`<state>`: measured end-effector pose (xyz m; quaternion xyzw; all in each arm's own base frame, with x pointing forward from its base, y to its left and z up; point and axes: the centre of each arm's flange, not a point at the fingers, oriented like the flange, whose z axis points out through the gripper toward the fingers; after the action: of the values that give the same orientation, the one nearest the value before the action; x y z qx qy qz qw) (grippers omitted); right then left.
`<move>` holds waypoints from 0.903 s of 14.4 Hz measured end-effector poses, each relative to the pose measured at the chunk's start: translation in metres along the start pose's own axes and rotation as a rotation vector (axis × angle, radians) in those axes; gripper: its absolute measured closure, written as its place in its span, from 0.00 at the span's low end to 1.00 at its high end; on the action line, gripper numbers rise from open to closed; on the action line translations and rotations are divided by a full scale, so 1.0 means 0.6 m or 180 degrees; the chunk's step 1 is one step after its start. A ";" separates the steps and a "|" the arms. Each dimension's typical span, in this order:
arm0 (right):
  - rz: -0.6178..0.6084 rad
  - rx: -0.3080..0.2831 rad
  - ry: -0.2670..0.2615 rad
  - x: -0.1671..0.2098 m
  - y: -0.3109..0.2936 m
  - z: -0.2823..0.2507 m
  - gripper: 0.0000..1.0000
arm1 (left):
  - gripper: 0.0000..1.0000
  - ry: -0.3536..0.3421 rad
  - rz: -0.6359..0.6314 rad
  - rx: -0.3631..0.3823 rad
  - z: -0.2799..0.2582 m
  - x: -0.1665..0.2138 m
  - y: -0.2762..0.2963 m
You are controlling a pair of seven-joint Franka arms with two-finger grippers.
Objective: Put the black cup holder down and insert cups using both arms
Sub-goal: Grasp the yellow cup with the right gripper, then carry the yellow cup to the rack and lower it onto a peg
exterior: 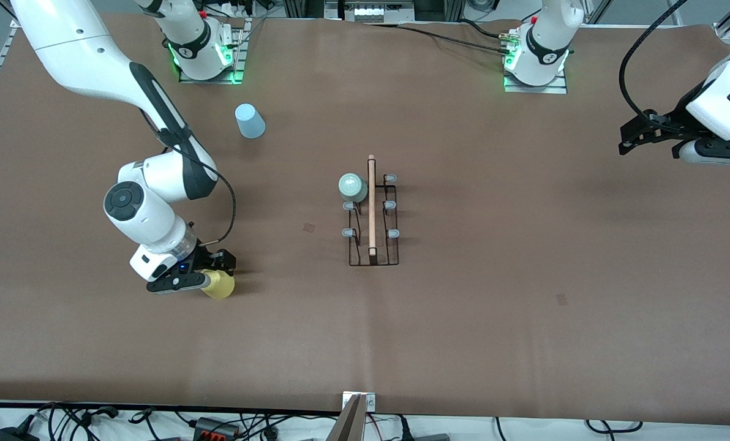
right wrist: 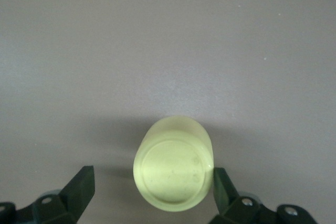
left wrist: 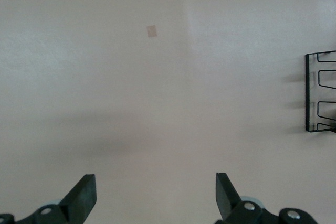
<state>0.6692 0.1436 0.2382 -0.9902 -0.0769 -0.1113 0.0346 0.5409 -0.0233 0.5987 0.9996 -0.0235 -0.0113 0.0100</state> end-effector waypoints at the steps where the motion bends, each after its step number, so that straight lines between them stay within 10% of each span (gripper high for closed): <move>1: -0.0002 0.0004 0.0012 0.000 -0.001 0.002 0.00 | 0.00 0.0000 0.0000 0.0000 0.000 0.000 0.000; 13: -0.0001 -0.0049 0.0116 -0.003 0.023 0.035 0.10 | 0.00 -0.0005 0.0000 0.0000 0.000 0.000 0.000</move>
<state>0.6740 0.1313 0.2168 -0.9882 -0.0755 -0.1299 0.0282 0.5408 -0.0234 0.5986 0.9996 -0.0236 -0.0121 0.0100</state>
